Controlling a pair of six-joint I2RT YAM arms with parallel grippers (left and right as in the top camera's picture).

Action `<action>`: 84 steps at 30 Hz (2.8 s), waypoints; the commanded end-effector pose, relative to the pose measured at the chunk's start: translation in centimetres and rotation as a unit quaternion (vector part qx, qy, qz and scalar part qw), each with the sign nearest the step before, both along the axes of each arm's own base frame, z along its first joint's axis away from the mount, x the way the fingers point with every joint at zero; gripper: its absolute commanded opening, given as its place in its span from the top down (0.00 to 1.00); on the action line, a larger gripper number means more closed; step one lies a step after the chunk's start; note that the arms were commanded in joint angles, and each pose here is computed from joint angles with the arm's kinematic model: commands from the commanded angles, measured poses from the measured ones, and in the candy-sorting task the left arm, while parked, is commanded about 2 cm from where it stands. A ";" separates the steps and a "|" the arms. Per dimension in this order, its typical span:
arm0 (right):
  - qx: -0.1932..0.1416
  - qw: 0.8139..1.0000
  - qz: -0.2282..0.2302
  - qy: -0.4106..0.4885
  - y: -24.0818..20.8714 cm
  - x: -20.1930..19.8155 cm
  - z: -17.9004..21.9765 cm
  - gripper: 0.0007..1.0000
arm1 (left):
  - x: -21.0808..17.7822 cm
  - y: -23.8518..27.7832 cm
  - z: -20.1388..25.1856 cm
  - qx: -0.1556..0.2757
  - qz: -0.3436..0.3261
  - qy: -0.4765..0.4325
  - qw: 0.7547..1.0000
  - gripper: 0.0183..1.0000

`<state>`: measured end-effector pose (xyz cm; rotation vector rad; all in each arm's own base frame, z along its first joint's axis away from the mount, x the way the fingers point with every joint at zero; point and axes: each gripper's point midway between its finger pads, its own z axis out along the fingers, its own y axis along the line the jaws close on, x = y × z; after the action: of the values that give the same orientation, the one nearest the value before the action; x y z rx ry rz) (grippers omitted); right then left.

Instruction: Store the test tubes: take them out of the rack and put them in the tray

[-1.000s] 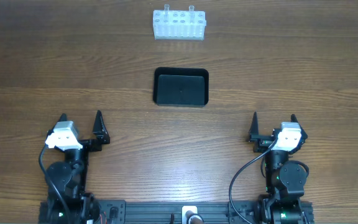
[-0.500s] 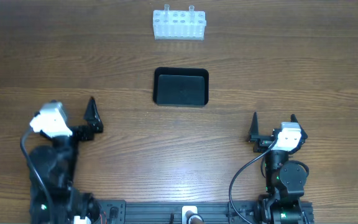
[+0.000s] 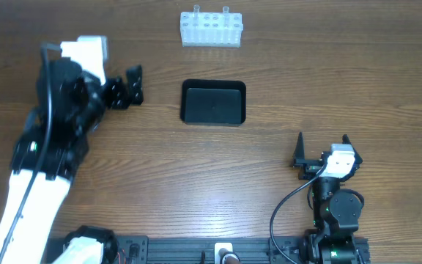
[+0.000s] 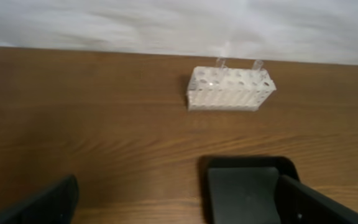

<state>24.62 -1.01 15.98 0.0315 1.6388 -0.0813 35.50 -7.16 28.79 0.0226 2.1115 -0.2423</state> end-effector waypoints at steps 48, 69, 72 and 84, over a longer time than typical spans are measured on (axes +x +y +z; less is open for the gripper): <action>0.002 1.000 0.001 -0.001 0.0 0.0 -0.1 0.01 | 23.6 -13.9 -13.6 0.069 0.013 0.114 0.991 0.09; 0.002 1.000 0.001 -0.001 0.0 0.0 -0.1 0.01 | 24.8 -14.9 -15.6 0.058 0.002 0.108 0.993 0.14; 0.002 1.000 0.001 -0.001 0.0 0.0 -0.1 0.01 | 24.8 -14.9 -15.6 0.058 0.002 0.108 0.992 0.16; 0.002 1.000 0.001 -0.001 0.0 0.0 -0.1 0.01 | 24.8 -14.9 -16.2 0.060 0.002 0.112 0.992 0.20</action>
<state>24.61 -1.00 16.01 0.0316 1.6373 -0.0807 59.88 -21.85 12.86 0.0513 2.3503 -0.1127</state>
